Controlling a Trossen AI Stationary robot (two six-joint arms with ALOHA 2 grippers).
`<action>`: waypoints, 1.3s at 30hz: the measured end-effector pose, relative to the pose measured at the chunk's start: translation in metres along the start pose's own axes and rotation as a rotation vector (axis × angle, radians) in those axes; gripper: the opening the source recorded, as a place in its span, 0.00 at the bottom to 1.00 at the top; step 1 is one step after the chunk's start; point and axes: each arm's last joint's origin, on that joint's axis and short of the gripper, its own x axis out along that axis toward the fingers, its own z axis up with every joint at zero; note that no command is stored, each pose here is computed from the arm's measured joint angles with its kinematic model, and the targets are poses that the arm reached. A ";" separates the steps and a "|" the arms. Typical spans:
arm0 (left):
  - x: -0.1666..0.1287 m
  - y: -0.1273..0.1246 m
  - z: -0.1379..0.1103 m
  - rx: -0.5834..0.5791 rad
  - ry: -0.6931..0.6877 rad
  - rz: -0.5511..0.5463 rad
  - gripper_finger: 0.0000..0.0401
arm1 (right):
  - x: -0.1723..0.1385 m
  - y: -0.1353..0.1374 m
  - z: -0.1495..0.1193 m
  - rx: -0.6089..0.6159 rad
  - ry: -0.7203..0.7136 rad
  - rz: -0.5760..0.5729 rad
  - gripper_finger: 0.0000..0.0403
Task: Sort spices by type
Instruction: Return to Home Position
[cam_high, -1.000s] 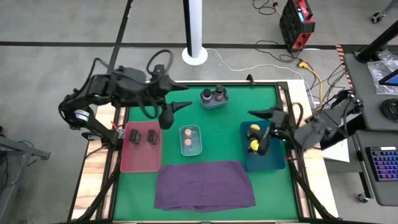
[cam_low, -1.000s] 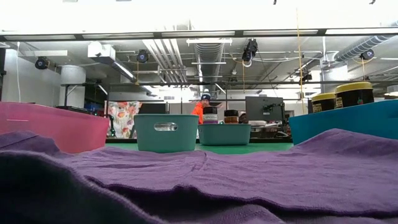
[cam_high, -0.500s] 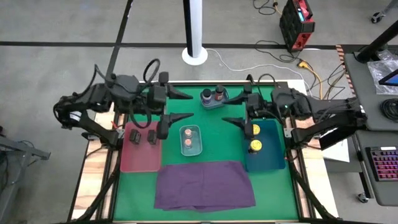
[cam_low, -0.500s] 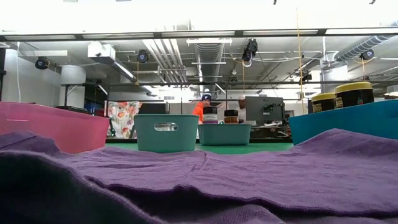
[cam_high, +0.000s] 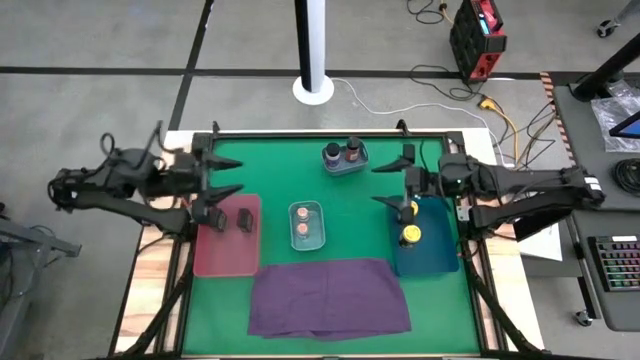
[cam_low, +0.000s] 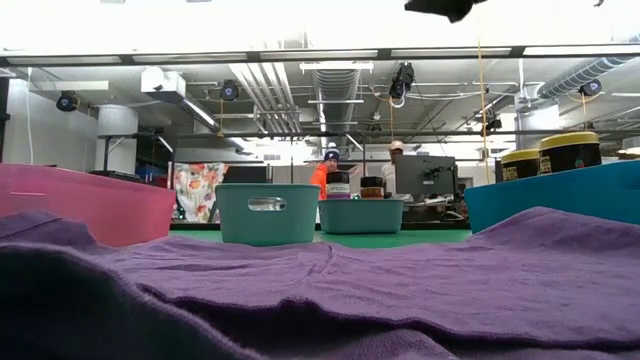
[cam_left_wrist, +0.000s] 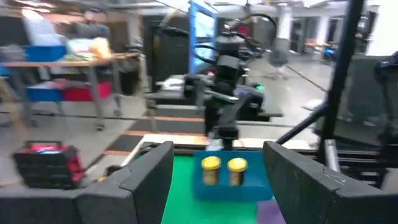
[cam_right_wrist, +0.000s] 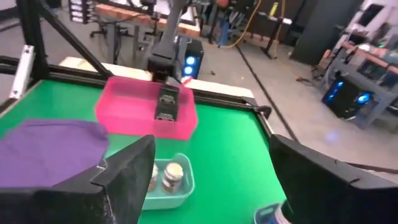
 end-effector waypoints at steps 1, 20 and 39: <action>-0.009 0.003 -0.008 0.003 -0.009 0.022 0.57 | -0.002 0.000 -0.007 0.001 -0.010 -0.010 0.77; -0.062 0.020 -0.138 -0.082 -0.356 0.116 0.57 | -0.076 0.016 -0.114 0.091 -0.269 -0.081 0.83; -0.029 0.014 -0.236 -0.093 -0.074 0.219 0.57 | -0.075 0.031 -0.187 0.184 -0.298 -0.172 0.73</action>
